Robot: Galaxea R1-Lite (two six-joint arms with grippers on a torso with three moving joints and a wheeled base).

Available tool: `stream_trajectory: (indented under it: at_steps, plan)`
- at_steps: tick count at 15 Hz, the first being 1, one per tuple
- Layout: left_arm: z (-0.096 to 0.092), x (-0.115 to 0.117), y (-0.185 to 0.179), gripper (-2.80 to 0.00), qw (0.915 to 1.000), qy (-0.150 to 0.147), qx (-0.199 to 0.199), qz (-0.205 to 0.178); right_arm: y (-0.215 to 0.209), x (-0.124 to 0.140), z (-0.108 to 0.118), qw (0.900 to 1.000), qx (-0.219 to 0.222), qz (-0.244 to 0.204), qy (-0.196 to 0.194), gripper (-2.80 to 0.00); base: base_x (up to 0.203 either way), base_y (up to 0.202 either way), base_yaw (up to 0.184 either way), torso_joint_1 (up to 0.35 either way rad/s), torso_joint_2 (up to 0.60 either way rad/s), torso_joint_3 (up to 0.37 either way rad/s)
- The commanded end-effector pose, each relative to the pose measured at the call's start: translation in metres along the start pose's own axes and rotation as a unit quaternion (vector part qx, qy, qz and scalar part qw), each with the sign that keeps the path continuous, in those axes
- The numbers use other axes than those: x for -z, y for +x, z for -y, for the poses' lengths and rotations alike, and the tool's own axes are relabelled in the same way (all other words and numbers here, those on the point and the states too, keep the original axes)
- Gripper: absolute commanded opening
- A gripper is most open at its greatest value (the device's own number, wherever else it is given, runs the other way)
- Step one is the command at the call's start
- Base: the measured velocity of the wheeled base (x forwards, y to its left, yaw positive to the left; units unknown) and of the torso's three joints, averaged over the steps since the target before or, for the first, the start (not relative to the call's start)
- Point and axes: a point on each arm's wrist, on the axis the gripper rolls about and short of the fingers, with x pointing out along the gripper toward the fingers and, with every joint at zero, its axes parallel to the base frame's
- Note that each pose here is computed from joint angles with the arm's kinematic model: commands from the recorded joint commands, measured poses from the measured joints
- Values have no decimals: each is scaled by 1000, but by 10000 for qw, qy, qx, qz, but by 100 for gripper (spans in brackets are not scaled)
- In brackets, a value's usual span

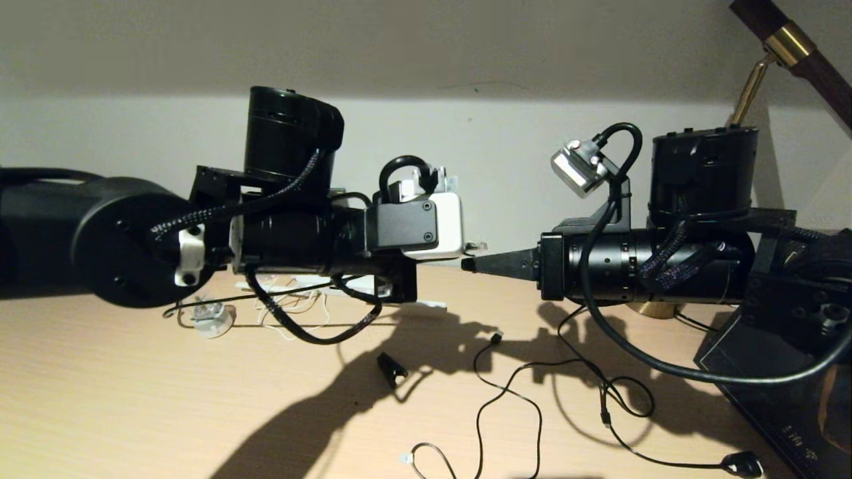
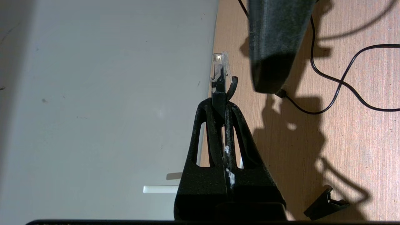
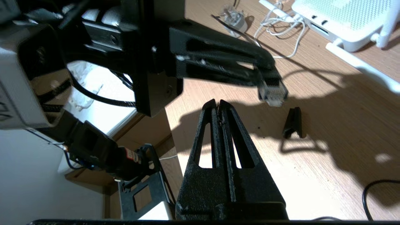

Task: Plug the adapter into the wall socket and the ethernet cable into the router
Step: Hand it to the other hand

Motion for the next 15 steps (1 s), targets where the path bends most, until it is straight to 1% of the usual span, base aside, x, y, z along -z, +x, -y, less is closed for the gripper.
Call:
stream_trajectory:
  at_steps: [1, 5, 14, 15]
  plan:
    - [1, 0, 1, -280, 10000, 28, 11, 3, 0, 4, -6, 10000, -26, -17, -29, 0, 0, 0, 0, 0, 0, 0]
    - [3, 1, -2, -280, 10000, 4, 49, -19, 0, 3, -5, 9994, 332, 124, -45, 0, 0, 0, 0, 0, 0, 0]
    - [7, -1, -13, -280, 10000, 5, 47, -18, 1, 1, -6, 9994, 318, 161, -46, 0, 0, 0, 0, 0, 0, 0]
    - [6, -1, -13, -280, 10000, 7, 42, -16, 1, 1, -6, 9994, 319, 159, -50, -280, 0, 0, 0, 0, 0, 0]
